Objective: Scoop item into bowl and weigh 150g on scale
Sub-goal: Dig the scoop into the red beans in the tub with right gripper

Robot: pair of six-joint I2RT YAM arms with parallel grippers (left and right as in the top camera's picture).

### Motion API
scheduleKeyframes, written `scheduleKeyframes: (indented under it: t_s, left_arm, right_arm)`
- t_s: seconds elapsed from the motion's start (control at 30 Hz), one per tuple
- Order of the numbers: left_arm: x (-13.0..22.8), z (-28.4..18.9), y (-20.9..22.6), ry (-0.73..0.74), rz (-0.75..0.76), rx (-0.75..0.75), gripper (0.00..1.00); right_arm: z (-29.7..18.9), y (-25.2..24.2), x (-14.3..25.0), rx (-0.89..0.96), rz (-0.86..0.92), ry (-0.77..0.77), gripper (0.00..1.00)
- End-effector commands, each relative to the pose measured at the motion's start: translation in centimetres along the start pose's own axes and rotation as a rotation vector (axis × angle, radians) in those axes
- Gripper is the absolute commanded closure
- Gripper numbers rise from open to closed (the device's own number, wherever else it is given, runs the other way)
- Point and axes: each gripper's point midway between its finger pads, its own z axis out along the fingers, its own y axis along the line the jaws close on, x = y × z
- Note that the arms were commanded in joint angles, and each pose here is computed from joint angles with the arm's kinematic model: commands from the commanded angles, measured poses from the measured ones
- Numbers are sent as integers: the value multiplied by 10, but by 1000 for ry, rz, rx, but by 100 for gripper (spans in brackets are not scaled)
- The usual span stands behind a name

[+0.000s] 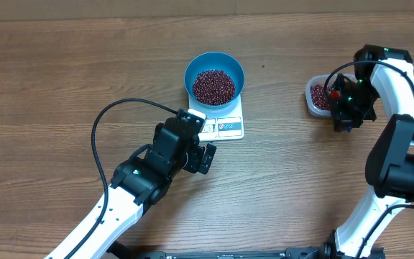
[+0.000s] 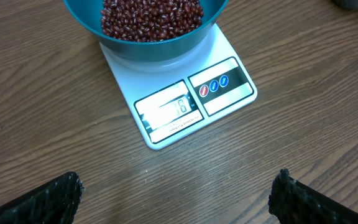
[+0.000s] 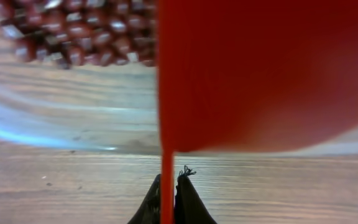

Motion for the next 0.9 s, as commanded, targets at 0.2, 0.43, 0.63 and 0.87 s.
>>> scheduleKeyframes:
  t_s: [0.2,0.43,0.63,0.87]
  left_arm:
    - [-2,1,4,-1,7,-16,0]
    - [-2,1,4,-1,7,-16,1]
    - [-2,1,4,-1,7,-16,0]
    - [-2,1,4,-1,8,-16,0]
  right_arm:
    - [-2,-15,-2,89,60,2,96]
    - [1,0,-4,106,1,16,96]
    - [2,5,-3,127,-18,26,96]
    - [4,5,2,125,-12,47,96]
